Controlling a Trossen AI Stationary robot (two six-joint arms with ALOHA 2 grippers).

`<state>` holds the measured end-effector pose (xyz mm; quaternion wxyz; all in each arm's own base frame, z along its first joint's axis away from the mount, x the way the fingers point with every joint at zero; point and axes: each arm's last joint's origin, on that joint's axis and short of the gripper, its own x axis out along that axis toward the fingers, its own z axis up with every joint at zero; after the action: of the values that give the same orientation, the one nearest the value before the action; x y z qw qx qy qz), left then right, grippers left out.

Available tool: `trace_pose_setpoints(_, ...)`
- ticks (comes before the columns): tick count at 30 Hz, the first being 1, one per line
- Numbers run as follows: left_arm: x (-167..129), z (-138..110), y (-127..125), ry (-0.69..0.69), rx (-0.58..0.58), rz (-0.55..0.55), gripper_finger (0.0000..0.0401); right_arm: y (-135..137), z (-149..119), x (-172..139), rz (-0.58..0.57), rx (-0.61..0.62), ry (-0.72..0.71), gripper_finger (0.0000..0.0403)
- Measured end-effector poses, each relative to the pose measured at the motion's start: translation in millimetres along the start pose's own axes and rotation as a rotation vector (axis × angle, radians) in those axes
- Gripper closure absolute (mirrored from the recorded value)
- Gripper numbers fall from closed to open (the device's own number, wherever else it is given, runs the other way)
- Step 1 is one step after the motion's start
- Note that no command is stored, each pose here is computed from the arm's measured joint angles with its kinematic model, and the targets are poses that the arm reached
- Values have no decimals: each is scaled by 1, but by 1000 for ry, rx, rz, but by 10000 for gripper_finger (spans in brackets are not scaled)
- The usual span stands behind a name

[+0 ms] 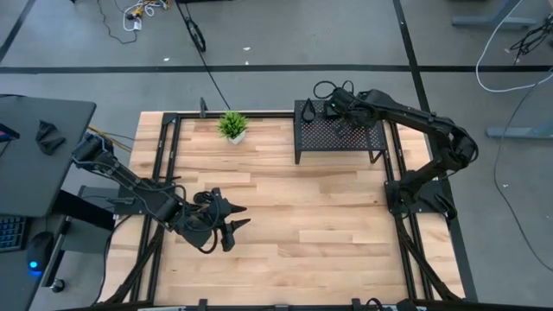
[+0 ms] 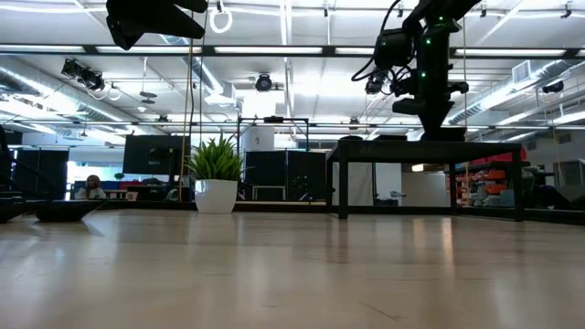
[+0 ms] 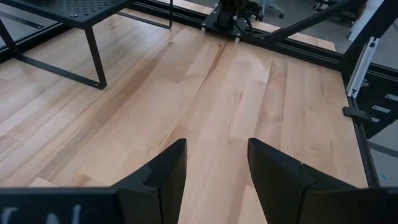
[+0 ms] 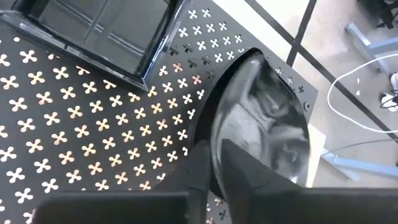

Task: Pick & Place Mini shaped plates
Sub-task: Stack the black leaf-shaped plate on top of the black leaf-shaped plate on the shelf, then stack the black drop-shaped plate on top of the black drop-shaped plate on the shelf

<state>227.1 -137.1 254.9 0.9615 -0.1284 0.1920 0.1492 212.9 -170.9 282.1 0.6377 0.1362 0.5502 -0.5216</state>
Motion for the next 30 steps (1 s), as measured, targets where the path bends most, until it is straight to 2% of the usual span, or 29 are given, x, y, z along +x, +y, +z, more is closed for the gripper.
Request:
trace_pose_setpoints(8, 0, 0, 0, 0, 0, 0, 224, 1, 1, -1, 41, -14, -8, 292)
trace_pose_setpoints(12, 0, 0, 0, 0, 1, 0, 224, -3, -2, -8, 99, -30, -15, 275)
trace_pose_setpoints(23, 0, 0, 0, 0, 1, 0, 224, -20, -12, -34, 190, 63, -87, 280)
trace_pose_setpoints(30, 0, 0, 0, 0, 1, 0, 224, -17, -10, -34, 258, 69, -83, 322)
